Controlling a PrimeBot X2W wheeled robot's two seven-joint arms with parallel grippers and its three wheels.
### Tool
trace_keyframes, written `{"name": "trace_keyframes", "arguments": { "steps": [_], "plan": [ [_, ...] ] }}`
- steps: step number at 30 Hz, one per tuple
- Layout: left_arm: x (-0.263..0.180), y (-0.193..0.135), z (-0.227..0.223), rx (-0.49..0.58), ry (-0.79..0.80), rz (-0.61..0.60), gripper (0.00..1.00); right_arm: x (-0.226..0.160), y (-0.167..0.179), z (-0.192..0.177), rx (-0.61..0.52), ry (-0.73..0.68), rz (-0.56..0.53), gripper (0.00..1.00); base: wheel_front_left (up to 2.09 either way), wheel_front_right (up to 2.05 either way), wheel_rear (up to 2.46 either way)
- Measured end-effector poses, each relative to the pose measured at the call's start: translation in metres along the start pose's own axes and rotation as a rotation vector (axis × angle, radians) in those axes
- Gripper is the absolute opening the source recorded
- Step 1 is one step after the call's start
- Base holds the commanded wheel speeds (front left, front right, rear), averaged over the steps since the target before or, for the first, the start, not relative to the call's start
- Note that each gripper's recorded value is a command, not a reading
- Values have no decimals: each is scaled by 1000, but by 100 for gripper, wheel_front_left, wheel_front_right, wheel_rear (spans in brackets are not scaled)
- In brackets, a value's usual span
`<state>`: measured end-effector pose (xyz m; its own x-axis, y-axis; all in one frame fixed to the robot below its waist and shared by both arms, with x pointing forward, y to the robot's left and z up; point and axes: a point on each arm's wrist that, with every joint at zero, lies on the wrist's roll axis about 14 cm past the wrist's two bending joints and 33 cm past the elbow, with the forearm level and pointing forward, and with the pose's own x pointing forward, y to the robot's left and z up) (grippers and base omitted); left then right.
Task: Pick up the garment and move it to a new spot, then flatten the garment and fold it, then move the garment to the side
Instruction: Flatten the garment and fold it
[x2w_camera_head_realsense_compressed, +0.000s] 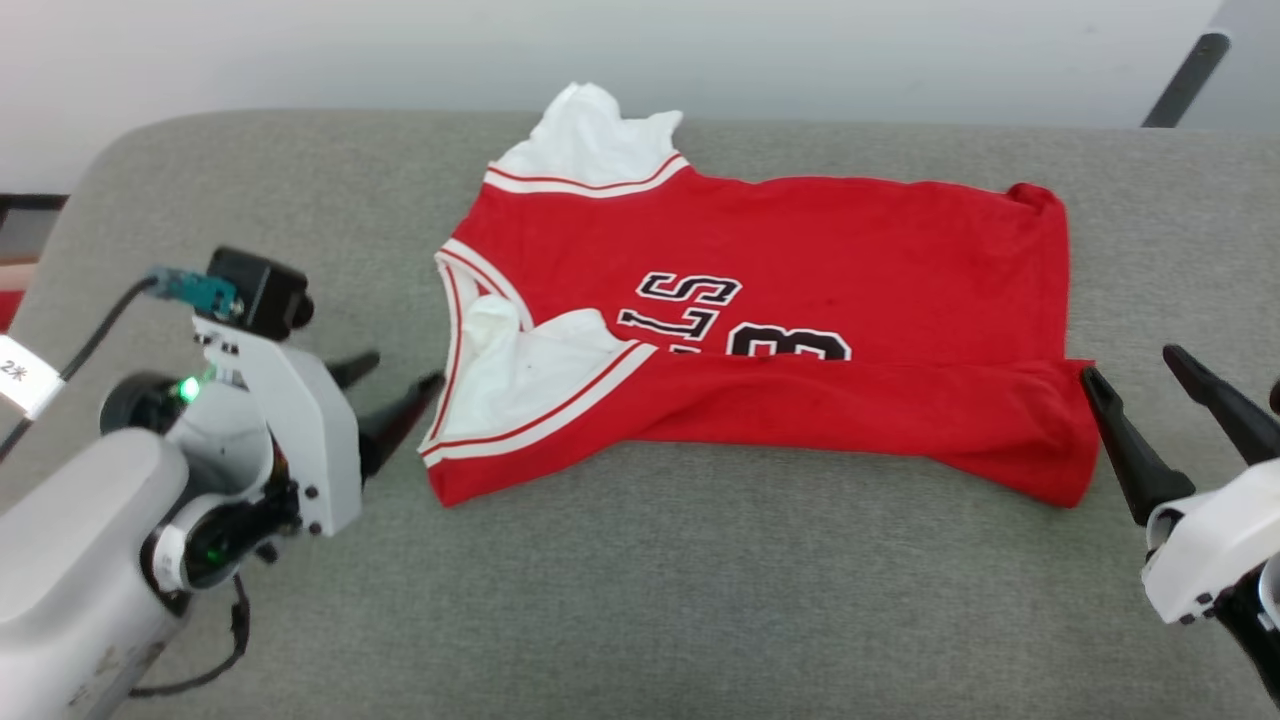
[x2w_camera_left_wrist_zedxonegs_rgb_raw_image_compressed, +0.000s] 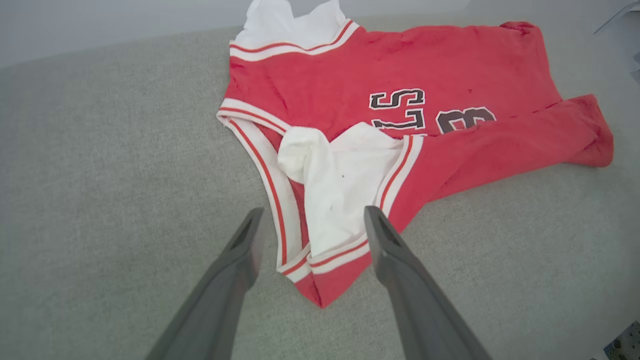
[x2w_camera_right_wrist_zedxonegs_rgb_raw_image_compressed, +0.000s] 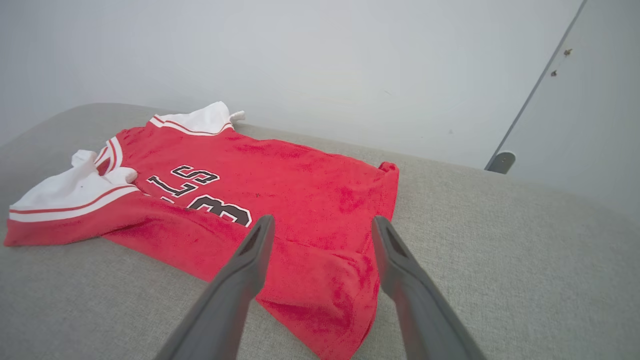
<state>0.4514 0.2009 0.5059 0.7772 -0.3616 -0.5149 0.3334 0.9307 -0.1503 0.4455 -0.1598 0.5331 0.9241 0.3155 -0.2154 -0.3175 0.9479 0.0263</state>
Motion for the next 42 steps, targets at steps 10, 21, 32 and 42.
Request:
{"name": "trace_keyframes", "arguments": {
  "steps": [10, 21, 32, 42],
  "plan": [
    [10, -6, -43, -49, 288, -1, 100, -28, -20, -4, 63, -22, -109, 100, 0, 0, 0],
    [39, 7, -69, 4, 457, 28, 100, -48, -39, -13, 93, -3, -192, 100, 0, 0, 0],
    [67, 15, -89, -28, 556, 43, 100, -52, -46, -28, 123, 45, -226, 100, 0, 0, 0],
    [81, 21, -92, -88, 626, 69, 0, -46, -43, -47, 148, 144, -206, 100, 0, 0, 0]
  ]
}}
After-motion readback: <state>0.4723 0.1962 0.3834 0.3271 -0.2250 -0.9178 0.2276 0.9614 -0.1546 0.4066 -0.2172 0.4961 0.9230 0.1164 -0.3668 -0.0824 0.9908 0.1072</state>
